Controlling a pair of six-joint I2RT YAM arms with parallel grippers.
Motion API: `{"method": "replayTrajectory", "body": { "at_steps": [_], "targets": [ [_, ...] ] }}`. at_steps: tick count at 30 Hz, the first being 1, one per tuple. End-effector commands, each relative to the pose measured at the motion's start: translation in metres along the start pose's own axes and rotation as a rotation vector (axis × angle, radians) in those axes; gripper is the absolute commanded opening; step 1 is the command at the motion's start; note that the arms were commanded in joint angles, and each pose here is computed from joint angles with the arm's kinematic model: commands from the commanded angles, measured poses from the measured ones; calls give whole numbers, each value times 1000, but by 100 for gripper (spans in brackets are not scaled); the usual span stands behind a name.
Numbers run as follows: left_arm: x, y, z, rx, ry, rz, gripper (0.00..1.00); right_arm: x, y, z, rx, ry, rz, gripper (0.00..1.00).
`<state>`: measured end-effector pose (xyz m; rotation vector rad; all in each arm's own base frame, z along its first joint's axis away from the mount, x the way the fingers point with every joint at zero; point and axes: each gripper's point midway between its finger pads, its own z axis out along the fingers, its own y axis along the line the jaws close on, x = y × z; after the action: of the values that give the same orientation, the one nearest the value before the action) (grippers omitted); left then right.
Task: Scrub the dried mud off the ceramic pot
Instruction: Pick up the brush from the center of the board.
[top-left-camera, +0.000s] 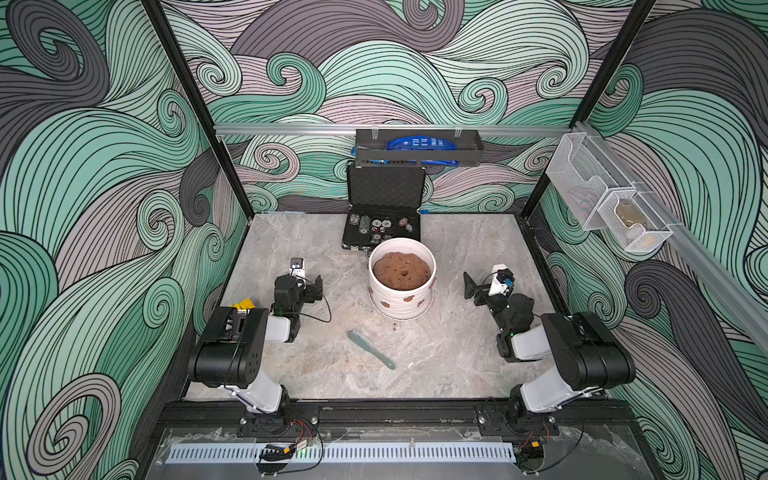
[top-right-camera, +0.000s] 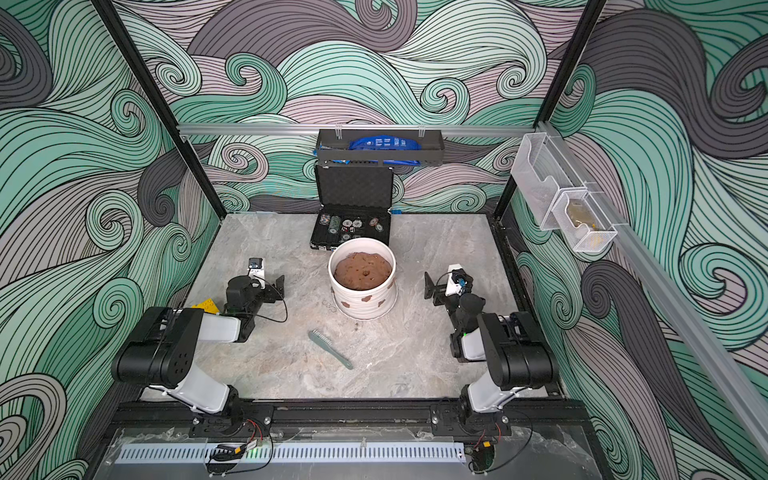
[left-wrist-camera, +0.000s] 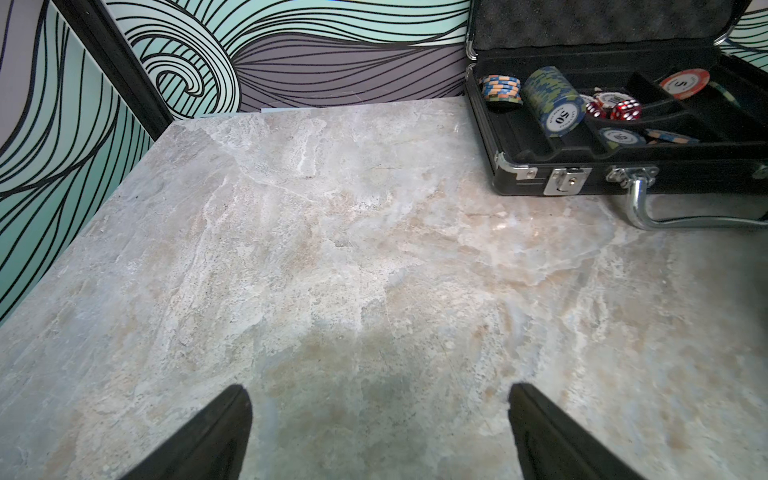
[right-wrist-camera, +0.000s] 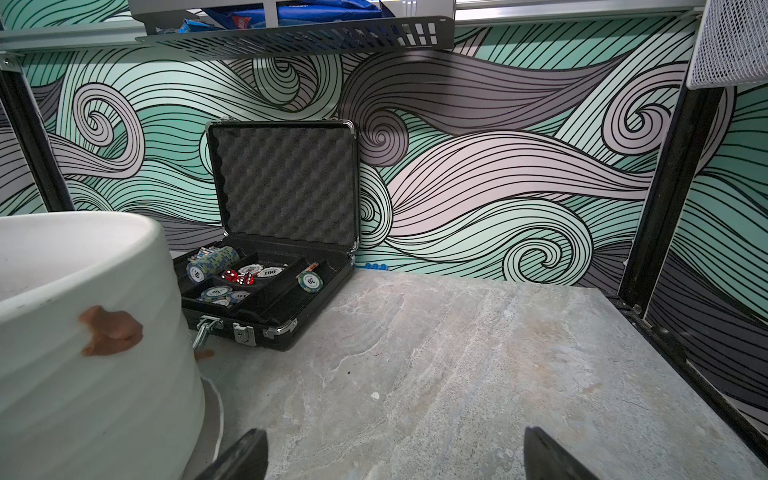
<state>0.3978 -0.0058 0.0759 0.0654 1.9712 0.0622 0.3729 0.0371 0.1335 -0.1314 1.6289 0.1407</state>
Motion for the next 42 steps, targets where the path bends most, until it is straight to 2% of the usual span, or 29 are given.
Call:
{"method": "replayTrajectory", "body": {
  "at_steps": [1, 4, 6, 8, 11, 12, 17, 20, 25, 29, 32, 39, 42],
  "targets": [
    [-17, 6, -2, -37, -50, 17, 99, -14, -10, -5, 34, -42, 26, 99],
    [-44, 23, -26, -143, -74, -6, 99, -34, -15, -6, 57, -57, 32, 99],
    [-63, 38, -41, -224, -79, -80, 99, -53, -16, -9, 66, -79, 50, 99],
    [-87, 41, -55, -222, -88, -125, 99, -82, -14, -11, 48, -131, 72, 99],
    [-97, 40, -75, -212, 32, -189, 99, -110, -1, -13, -17, -121, 81, 99],
    [-109, 38, -84, -188, 42, -211, 99, -121, 4, -16, -41, -129, 83, 99],
    [-125, -2, -114, 46, 126, -332, 99, -144, 45, -27, -170, -69, 50, 99],
    [-114, -24, -130, 155, 258, -414, 99, -149, 71, -33, -273, 11, 49, 99],
    [-87, -53, -155, 263, 496, -491, 99, -172, 114, -57, -472, 49, 43, 99],
    [-69, -72, -173, 302, 599, -500, 99, -158, 166, -76, -679, 206, 14, 99],
    [-53, -83, -185, 314, 646, -518, 99, -141, 199, -96, -766, 314, 1, 99],
    [-5, -113, -203, 331, 752, -573, 99, -81, 258, -146, -767, 553, -9, 99],
    [11, -125, -202, 333, 792, -624, 99, -37, 276, -164, -728, 706, -76, 97]
  ]
}}
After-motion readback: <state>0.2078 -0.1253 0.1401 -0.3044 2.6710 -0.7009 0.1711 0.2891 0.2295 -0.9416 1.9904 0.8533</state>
